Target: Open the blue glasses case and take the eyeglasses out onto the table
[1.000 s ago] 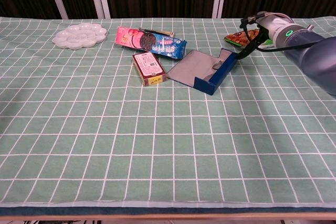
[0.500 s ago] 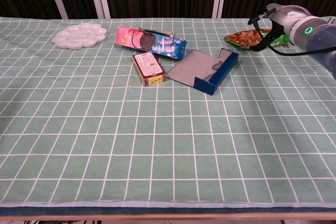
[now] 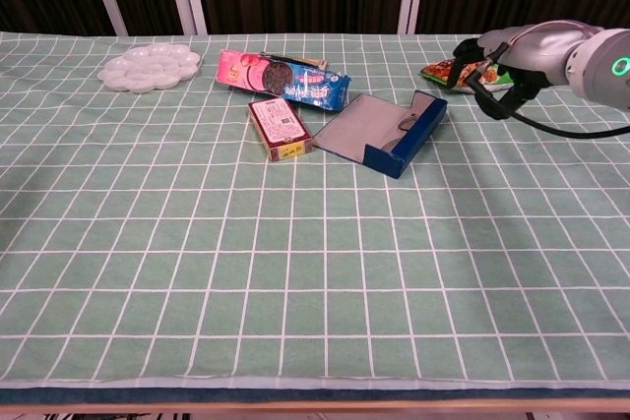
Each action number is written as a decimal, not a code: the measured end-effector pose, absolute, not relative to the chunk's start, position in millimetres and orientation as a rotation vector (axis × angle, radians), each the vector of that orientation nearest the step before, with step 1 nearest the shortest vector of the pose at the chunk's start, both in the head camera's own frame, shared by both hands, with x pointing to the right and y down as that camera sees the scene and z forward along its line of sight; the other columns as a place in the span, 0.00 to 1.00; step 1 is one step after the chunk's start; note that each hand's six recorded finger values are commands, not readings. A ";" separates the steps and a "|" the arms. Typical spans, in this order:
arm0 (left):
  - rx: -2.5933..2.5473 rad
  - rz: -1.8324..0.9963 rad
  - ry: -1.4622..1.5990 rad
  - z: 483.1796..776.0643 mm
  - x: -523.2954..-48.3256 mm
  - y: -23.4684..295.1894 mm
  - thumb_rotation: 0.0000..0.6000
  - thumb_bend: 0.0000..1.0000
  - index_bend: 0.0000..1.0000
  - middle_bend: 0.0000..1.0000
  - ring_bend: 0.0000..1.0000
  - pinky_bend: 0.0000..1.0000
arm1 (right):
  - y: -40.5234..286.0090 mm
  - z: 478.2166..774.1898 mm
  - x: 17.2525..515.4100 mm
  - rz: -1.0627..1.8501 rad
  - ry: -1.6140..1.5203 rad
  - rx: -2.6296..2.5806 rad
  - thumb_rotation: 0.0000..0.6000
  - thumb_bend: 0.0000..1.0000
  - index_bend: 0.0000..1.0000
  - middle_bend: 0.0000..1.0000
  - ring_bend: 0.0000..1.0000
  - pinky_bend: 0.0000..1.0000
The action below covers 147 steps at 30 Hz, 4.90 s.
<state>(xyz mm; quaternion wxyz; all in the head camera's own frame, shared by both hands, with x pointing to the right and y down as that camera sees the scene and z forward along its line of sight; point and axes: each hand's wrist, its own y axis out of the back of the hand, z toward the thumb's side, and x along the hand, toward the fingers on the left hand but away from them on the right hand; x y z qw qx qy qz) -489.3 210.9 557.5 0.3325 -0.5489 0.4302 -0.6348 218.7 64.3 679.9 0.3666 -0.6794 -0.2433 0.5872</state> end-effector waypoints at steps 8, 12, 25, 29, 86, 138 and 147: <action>-1.437 -1.660 1.121 558.1 -488.5 211.4 1.00 0.32 0.05 0.00 0.00 0.00 | 85.8 666.1 202.1 1.554 -0.519 -1.721 1.00 0.73 0.26 0.00 0.00 0.20; -1.436 -1.663 1.122 558.2 -488.7 211.5 1.00 0.32 0.05 0.00 0.00 0.00 | 91.1 666.3 189.6 1.554 -0.499 -1.731 1.00 0.74 0.26 0.00 0.00 0.20; -1.436 -1.667 1.126 558.2 -489.1 211.3 1.00 0.33 0.05 0.00 0.00 0.00 | 100.2 666.7 143.5 1.507 -0.484 -1.778 1.00 0.75 0.23 0.00 0.00 0.20; -1.435 -1.667 1.127 558.1 -489.5 211.1 1.00 0.33 0.05 0.00 0.00 0.00 | 102.2 670.6 133.5 1.513 -0.485 -1.797 1.00 0.75 0.23 0.00 0.00 0.20; -1.417 -1.673 1.132 557.4 -491.1 210.4 1.00 0.33 0.05 0.00 0.00 0.00 | 121.2 689.8 162.5 1.599 -0.413 -1.769 1.00 0.77 0.32 0.00 0.00 0.20; -1.413 -1.669 1.134 556.8 -490.0 210.9 1.00 0.33 0.05 0.00 0.00 0.00 | 103.0 700.7 261.1 1.848 -0.471 -1.639 1.00 0.80 0.32 0.00 0.00 0.20; -1.413 -1.668 1.134 556.7 -489.9 210.9 1.00 0.33 0.05 0.00 0.00 0.00 | 93.7 706.7 269.3 1.890 -0.491 -1.609 1.00 0.80 0.32 0.00 0.00 0.20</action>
